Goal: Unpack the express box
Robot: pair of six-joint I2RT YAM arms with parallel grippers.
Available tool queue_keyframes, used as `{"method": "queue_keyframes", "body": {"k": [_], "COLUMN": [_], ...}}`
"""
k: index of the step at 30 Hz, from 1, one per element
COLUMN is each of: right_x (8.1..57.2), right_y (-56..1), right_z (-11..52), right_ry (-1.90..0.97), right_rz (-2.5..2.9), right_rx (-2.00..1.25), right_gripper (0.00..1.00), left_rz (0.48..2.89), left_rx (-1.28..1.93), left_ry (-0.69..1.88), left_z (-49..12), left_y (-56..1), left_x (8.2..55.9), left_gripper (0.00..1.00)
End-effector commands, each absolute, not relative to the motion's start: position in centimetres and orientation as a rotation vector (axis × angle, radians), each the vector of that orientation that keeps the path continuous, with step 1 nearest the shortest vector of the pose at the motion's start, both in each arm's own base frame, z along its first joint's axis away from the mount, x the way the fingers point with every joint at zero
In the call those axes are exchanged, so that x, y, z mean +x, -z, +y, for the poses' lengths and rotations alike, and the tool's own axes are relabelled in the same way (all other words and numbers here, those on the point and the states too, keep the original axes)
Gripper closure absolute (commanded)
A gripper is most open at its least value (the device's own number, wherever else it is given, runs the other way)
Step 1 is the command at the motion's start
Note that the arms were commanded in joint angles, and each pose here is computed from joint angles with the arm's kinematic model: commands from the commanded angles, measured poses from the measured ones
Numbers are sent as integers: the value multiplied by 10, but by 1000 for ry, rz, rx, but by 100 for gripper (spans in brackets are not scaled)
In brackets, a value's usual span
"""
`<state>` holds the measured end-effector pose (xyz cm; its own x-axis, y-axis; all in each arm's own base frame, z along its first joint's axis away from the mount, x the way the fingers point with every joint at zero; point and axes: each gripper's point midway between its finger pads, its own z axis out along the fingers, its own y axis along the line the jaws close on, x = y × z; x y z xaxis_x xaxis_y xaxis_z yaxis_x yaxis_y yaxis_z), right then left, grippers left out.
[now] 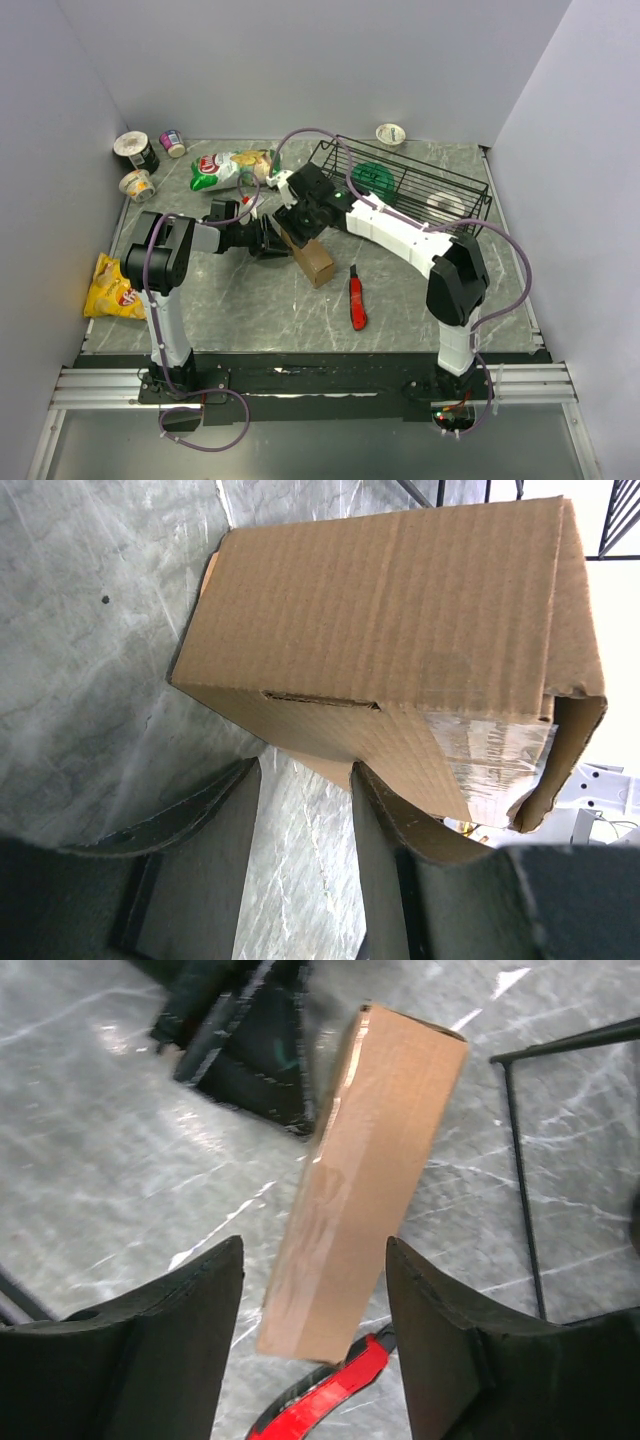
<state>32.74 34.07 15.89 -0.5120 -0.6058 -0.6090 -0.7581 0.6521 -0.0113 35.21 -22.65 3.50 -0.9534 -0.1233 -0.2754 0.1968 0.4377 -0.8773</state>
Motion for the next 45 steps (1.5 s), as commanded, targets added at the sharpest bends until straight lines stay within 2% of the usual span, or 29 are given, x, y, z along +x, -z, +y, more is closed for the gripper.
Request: {"method": "queue_keyframes", "body": {"k": [1,12,16,17,22,25,26,38,45], "right_x": [344,338,338,337,332,331,332,329,314], "right_y": [-154,-130,-124,-123,-129,-132,-135,-169,-189], "right_z": [344,343,338,339,345,346,348,342,346], "right_ry": [-251,-240,-238,-243,-310,-324,-334,-424,-579], "right_rz": [2282,2353,2376,2378,2369,2365,2360,2327,2310], "right_rx": [-1007,-1012,-1016,-1021,-1051,-1051,-1052,-999,-1007], "right_gripper": [34,31,39,47,67,85,100,100,100], "left_rz": [2380,2381,2381,2384,2382,2385,2384,2392,2400], "left_rx": [82,75,66,62,55,46,46,34,29], "left_ry": [1488,1501,1506,1509,1514,1516,1515,1515,1514], "left_z": [-224,-224,-223,-223,-223,-222,-221,-221,-221], "left_y": [-36,-36,-35,-34,-34,-33,-32,-29,-25], "left_x": [360,360,361,361,361,361,362,362,363], "left_gripper": [51,51,51,51,51,51,51,51,51]}}
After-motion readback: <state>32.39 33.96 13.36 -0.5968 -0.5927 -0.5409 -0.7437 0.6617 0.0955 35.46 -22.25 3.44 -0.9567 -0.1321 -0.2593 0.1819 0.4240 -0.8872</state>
